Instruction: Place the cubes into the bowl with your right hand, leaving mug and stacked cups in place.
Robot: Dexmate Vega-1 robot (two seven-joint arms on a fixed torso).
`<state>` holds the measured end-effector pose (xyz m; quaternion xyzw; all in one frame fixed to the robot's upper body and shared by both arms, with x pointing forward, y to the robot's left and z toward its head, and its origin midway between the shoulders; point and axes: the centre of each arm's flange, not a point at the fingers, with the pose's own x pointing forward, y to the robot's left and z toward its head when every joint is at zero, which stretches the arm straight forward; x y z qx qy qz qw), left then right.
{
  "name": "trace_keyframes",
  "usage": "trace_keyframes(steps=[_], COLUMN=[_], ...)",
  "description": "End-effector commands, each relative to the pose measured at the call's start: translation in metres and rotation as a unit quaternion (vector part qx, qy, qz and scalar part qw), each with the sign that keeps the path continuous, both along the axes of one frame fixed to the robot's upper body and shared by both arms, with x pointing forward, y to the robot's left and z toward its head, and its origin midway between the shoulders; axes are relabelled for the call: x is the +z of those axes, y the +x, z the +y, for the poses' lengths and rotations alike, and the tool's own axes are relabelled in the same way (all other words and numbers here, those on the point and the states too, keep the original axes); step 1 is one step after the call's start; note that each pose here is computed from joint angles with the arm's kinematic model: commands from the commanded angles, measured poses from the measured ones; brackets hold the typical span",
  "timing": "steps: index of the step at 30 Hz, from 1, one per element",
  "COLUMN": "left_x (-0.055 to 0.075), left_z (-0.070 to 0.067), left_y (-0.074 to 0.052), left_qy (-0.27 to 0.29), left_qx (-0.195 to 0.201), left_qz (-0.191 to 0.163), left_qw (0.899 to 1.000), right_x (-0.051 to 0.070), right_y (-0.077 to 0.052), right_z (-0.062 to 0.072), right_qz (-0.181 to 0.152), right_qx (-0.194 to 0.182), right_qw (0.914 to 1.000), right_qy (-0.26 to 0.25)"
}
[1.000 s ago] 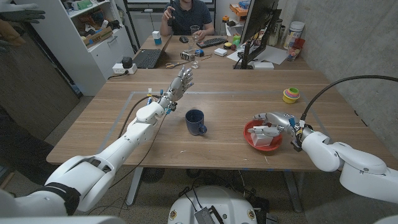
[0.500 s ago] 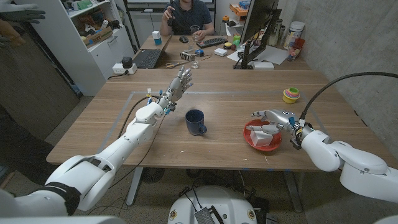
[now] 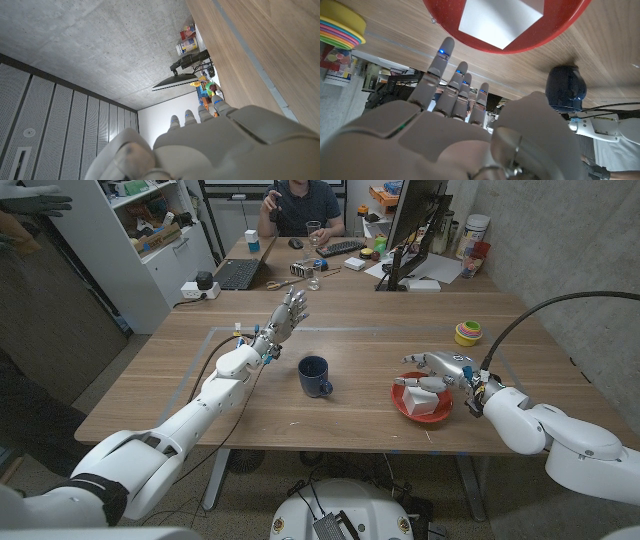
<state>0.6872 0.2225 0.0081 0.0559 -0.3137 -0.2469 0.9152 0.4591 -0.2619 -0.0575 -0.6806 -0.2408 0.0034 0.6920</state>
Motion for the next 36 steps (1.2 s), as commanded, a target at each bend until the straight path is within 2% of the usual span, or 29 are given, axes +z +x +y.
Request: trace_keyframes(steps=[1,16,29,36], left_x=[0.001,0.000,-0.003,-0.004], left_z=[0.003,0.005,0.006,0.010], left_y=[-0.001,-0.002,-0.006,-0.008], left_qy=[0.000,-0.003,-0.006,-0.007], left_qx=[0.000,0.002,0.005,0.009], left_qz=[-0.001,-0.002,-0.002,-0.002], left_qw=[1.000,1.000,1.000,1.000], right_x=[0.006,0.016,0.022,0.024], right_y=[-0.005,-0.010,-0.020,-0.022], right_z=[0.004,0.005,0.005,0.007], right_qz=[-0.013,-0.030,-0.058,-0.059], right_qx=[0.005,0.011,0.027,0.031], right_qw=[0.9999,0.9995,0.9980,0.9978], right_qy=[-0.003,-0.003,0.002,-0.002])
